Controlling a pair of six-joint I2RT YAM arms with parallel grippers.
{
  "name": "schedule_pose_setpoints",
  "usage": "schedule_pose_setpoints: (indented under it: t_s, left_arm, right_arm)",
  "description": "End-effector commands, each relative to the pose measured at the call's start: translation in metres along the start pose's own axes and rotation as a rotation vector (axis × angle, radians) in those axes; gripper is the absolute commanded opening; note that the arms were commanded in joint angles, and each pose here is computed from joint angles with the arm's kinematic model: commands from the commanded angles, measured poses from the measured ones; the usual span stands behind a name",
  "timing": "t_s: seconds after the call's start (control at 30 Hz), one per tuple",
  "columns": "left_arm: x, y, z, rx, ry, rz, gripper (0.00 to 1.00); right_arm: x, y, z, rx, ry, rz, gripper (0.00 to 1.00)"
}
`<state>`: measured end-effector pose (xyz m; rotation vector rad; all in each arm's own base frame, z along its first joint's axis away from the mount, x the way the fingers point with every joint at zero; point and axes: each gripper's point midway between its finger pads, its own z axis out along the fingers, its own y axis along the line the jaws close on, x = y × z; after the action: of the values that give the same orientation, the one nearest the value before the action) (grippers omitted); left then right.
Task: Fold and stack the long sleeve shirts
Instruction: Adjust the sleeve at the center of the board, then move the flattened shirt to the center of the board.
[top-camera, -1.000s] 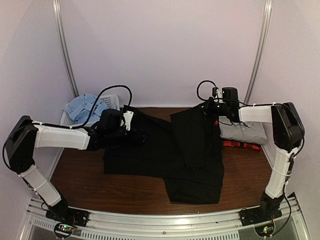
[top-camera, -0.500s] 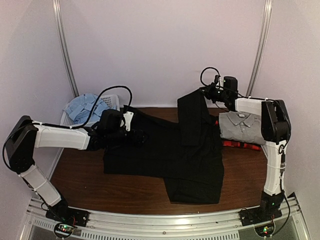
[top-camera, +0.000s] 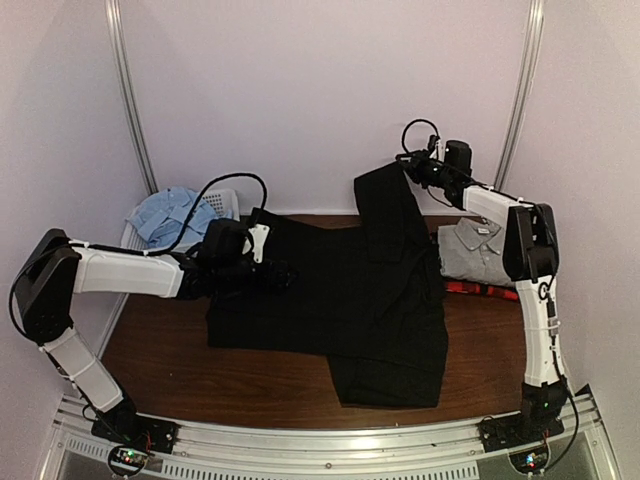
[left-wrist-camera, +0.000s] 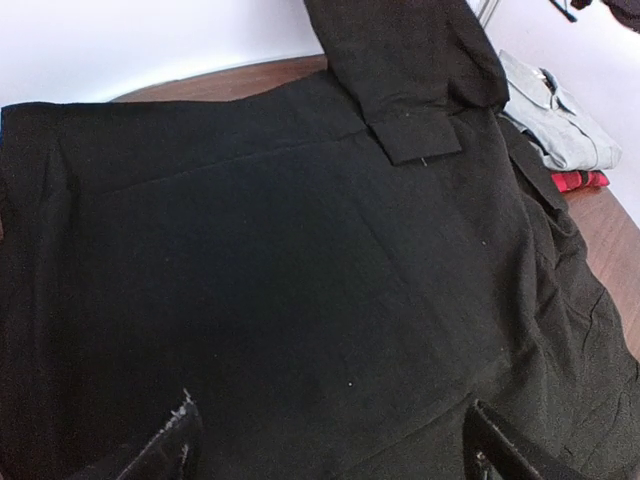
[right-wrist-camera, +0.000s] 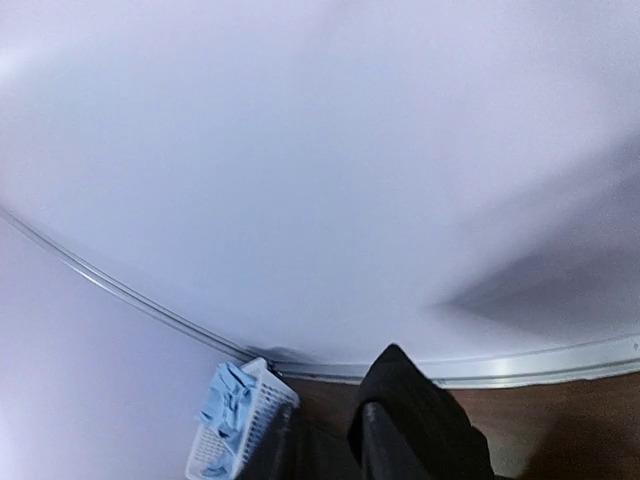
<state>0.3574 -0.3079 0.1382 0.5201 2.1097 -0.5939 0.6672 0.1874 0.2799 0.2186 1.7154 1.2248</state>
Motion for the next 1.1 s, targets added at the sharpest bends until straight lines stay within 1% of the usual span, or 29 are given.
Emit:
schedule_pose_setpoints:
  t_s: [0.0, 0.03, 0.1, 0.13, 0.2, 0.3, 0.33, 0.37, 0.4, 0.47, 0.53, 0.57, 0.67, 0.8, 0.93, 1.07]
  left_arm:
    - [-0.014, -0.003, -0.001, -0.003, -0.034, 0.019, 0.92]
    - [-0.012, -0.001, -0.001, -0.012, -0.027, 0.019, 0.93]
    - [-0.010, 0.003, -0.002, -0.037, -0.019, 0.018, 0.93]
    - [-0.010, 0.007, -0.003, -0.060, -0.016, 0.018, 0.94]
    - [-0.008, 0.011, -0.005, -0.081, -0.007, 0.024, 0.96]
    - [0.000, 0.017, -0.009, -0.115, 0.018, 0.038, 0.98]
    - [0.004, 0.020, -0.009, -0.128, 0.030, 0.044, 0.98]
    - [0.010, 0.023, -0.010, -0.138, 0.045, 0.049, 0.98]
    - [0.016, 0.025, -0.010, -0.147, 0.063, 0.051, 0.98]
    - [0.029, 0.029, -0.009, -0.158, 0.106, 0.047, 0.98]
    - [0.043, 0.031, -0.009, -0.159, 0.152, 0.039, 0.98]
    - [0.050, 0.031, -0.010, -0.155, 0.174, 0.037, 0.98]
    - [0.067, 0.031, -0.012, -0.142, 0.223, 0.025, 0.97]
    - [0.089, 0.033, -0.014, -0.134, 0.289, -0.008, 0.92]
    - [0.107, 0.038, -0.015, -0.139, 0.336, -0.035, 0.87]
    - [0.131, 0.047, -0.016, -0.164, 0.396, -0.060, 0.81]
  right_arm:
    - [0.012, -0.058, -0.001, 0.155, 0.041, 0.009, 0.41]
    - [0.013, -0.066, -0.005, 0.201, 0.045, -0.008, 0.48]
    - [0.010, -0.074, -0.017, 0.301, 0.037, -0.062, 0.57]
    - [0.009, -0.078, -0.027, 0.358, 0.034, -0.085, 0.64]
    - [0.007, -0.079, -0.050, 0.450, 0.019, -0.138, 0.74]
    - [0.015, -0.068, -0.092, 0.533, 0.005, -0.206, 0.86]
    - [0.019, -0.062, -0.108, 0.553, 0.002, -0.230, 0.88]
    - [0.029, -0.057, -0.122, 0.568, 0.013, -0.248, 0.88]
    - [0.035, -0.041, -0.137, 0.561, 0.015, -0.273, 0.87]
    - [0.067, -0.030, -0.159, 0.568, 0.070, -0.304, 0.85]
    - [0.108, -0.022, -0.178, 0.578, 0.158, -0.334, 0.82]
    - [0.136, -0.026, -0.189, 0.595, 0.225, -0.344, 0.81]
    - [0.199, -0.021, -0.216, 0.618, 0.358, -0.389, 0.79]
    - [0.265, -0.021, -0.246, 0.635, 0.490, -0.405, 0.76]
    - [0.308, -0.033, -0.268, 0.649, 0.582, -0.392, 0.74]
    - [0.333, -0.047, -0.282, 0.659, 0.643, -0.360, 0.72]
